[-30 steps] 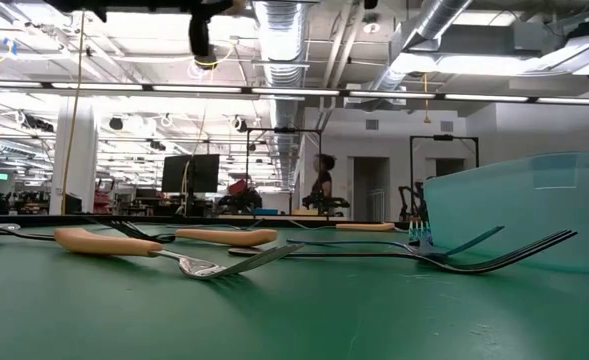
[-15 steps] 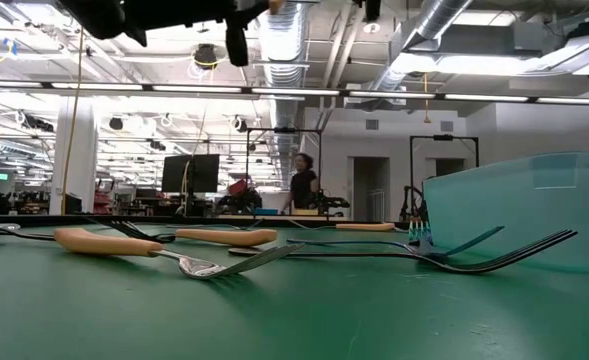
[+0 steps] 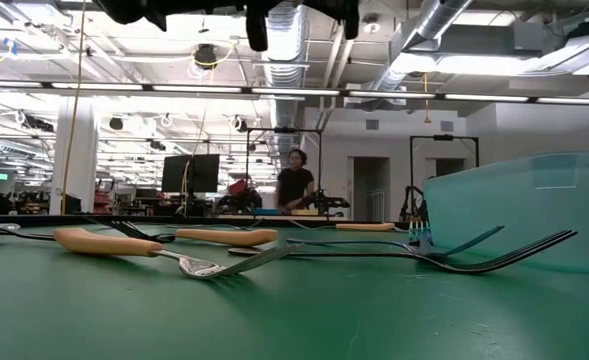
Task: Sort silverware by color (type)
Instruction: Put the yellow fork into the green bin
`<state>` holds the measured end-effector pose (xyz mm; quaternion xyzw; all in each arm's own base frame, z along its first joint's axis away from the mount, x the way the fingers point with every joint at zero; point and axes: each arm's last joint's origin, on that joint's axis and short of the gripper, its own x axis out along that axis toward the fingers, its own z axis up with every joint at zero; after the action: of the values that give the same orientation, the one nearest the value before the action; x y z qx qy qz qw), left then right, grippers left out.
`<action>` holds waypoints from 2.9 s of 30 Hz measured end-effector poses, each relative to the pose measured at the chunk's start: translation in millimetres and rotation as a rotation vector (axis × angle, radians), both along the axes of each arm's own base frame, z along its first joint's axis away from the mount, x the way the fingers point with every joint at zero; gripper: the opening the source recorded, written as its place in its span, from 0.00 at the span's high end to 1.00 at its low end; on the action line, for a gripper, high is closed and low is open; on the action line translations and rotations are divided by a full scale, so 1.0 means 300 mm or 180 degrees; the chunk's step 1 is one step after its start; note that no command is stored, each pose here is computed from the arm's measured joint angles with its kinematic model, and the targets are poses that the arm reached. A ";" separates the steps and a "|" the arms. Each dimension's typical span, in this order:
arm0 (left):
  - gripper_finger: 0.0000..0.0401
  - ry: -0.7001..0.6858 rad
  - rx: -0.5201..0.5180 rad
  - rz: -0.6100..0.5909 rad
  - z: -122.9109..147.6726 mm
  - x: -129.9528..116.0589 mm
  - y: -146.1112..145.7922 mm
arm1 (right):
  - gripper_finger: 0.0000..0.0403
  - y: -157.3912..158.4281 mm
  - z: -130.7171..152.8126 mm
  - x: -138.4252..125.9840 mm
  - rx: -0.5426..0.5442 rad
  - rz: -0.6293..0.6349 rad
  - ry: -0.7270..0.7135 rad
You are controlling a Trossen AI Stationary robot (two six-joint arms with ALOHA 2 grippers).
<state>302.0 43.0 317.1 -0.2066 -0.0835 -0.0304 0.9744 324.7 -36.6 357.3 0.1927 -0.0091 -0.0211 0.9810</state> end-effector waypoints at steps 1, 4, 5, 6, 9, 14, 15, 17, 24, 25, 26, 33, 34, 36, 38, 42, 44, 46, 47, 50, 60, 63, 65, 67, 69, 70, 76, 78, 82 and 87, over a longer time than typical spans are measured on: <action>0.91 0.0006 -0.0002 0.0000 0.000 0.000 -0.002 | 0.24 -0.001 0.001 -0.002 -0.0003 0.0002 -0.0002; 0.91 0.0042 -0.0010 -0.0005 -0.004 0.000 -0.003 | 0.25 -0.007 0.008 -0.006 -0.0071 -0.0025 -0.0051; 0.91 0.0046 -0.0014 -0.0003 -0.003 0.000 -0.003 | 0.25 -0.009 0.006 -0.005 -0.0081 -0.0041 -0.0043; 0.91 0.0061 -0.0023 0.0002 -0.004 0.000 -0.002 | 0.27 -0.010 0.006 -0.006 -0.0092 -0.0083 -0.0035; 0.91 0.0058 -0.0020 0.0032 -0.004 0.000 -0.001 | 0.36 -0.010 0.009 -0.009 -0.0098 -0.0113 -0.0038; 0.91 0.0082 0.0004 0.0085 -0.006 0.001 0.001 | 0.69 -0.008 0.006 -0.009 -0.0098 -0.0089 -0.0002; 0.91 0.0093 0.0007 0.0093 -0.007 0.001 0.001 | 0.78 -0.008 0.006 -0.010 -0.0101 -0.0080 -0.0002; 0.91 0.0106 0.0034 0.0117 -0.009 0.001 0.002 | 0.83 -0.007 0.006 -0.010 -0.0132 -0.0068 0.0004; 0.84 0.0161 0.0016 0.0123 -0.015 0.002 0.002 | 0.83 -0.005 0.004 -0.010 -0.0148 -0.0067 0.0021; 0.79 0.0191 -0.0008 0.0123 -0.018 0.002 0.002 | 0.83 -0.006 0.003 -0.010 -0.0167 -0.0076 0.0036; 0.75 0.0229 -0.0044 0.0116 -0.021 0.002 0.002 | 0.83 -0.006 0.001 -0.010 -0.0167 -0.0081 0.0049; 0.46 0.0569 -0.0241 -0.0056 -0.053 0.001 0.000 | 0.83 -0.037 0.014 -0.043 -0.0148 -0.0189 0.0137; 0.43 0.0613 -0.0281 -0.0073 -0.053 -0.003 0.000 | 0.83 -0.041 0.019 -0.057 -0.0145 -0.0208 0.0187; 0.39 0.0675 -0.0331 -0.0100 -0.049 -0.014 -0.003 | 0.83 -0.049 0.029 -0.089 -0.0158 -0.0250 0.0298; 0.37 0.0774 -0.0362 -0.0098 -0.045 -0.030 -0.005 | 0.83 -0.054 0.039 -0.129 -0.0179 -0.0295 0.0452; 0.37 0.0952 -0.0395 -0.0064 -0.034 -0.068 -0.006 | 0.83 -0.053 0.046 -0.227 -0.0190 -0.0330 0.0893; 0.38 0.1022 -0.0369 -0.0054 -0.026 -0.088 -0.008 | 0.83 -0.039 0.043 -0.282 -0.0166 -0.0311 0.1155; 0.38 0.1048 -0.0358 -0.0050 -0.018 -0.103 -0.010 | 0.83 -0.020 0.035 -0.332 -0.0142 -0.0313 0.1435; 0.38 0.1065 -0.0359 -0.0037 -0.015 -0.111 -0.011 | 0.83 -0.008 0.032 -0.355 -0.0141 -0.0311 0.1553; 0.38 0.1066 -0.0356 -0.0025 -0.007 -0.123 -0.013 | 0.83 0.039 0.008 -0.416 -0.0110 -0.0274 0.2008; 0.38 0.1167 -0.0412 0.0015 -0.007 -0.139 -0.014 | 0.83 0.240 -0.102 -0.461 -0.0181 0.0180 0.3265; 0.38 0.1199 -0.0419 0.0072 -0.011 -0.140 -0.013 | 0.83 0.294 -0.145 -0.450 -0.0317 0.0275 0.3625; 0.38 0.1203 -0.0420 0.0091 -0.011 -0.140 -0.012 | 0.83 0.327 -0.178 -0.439 -0.0452 0.0346 0.3886; 0.38 0.1196 -0.0419 0.0101 -0.010 -0.140 -0.012 | 0.83 0.359 -0.210 -0.425 -0.0592 0.0422 0.4106; 0.38 0.1198 -0.0419 0.0104 -0.010 -0.140 -0.012 | 0.83 0.392 -0.246 -0.405 -0.0761 0.0516 0.4293; 0.38 0.1203 -0.0419 0.0104 -0.011 -0.140 -0.012 | 0.83 0.410 -0.264 -0.395 -0.0859 0.0585 0.4359; 0.38 0.1251 -0.0426 0.0124 -0.016 -0.141 -0.011 | 0.83 0.498 -0.349 -0.343 -0.1248 0.1093 0.4549; 0.38 0.1293 -0.0432 0.0141 -0.020 -0.142 -0.011 | 0.83 0.510 -0.363 -0.334 -0.1324 0.1190 0.4545; 0.38 0.1321 -0.0424 0.0151 -0.023 -0.143 -0.011 | 0.83 0.504 -0.388 -0.360 -0.1221 0.1399 0.4311; 0.38 0.1324 -0.0372 0.0160 -0.023 -0.143 -0.011 | 0.83 0.443 -0.418 -0.465 -0.0891 0.1281 0.4233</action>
<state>259.1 39.8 310.1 -0.2625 0.1126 0.0420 0.9574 185.3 96.1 232.0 0.0090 0.6250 0.0487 0.7790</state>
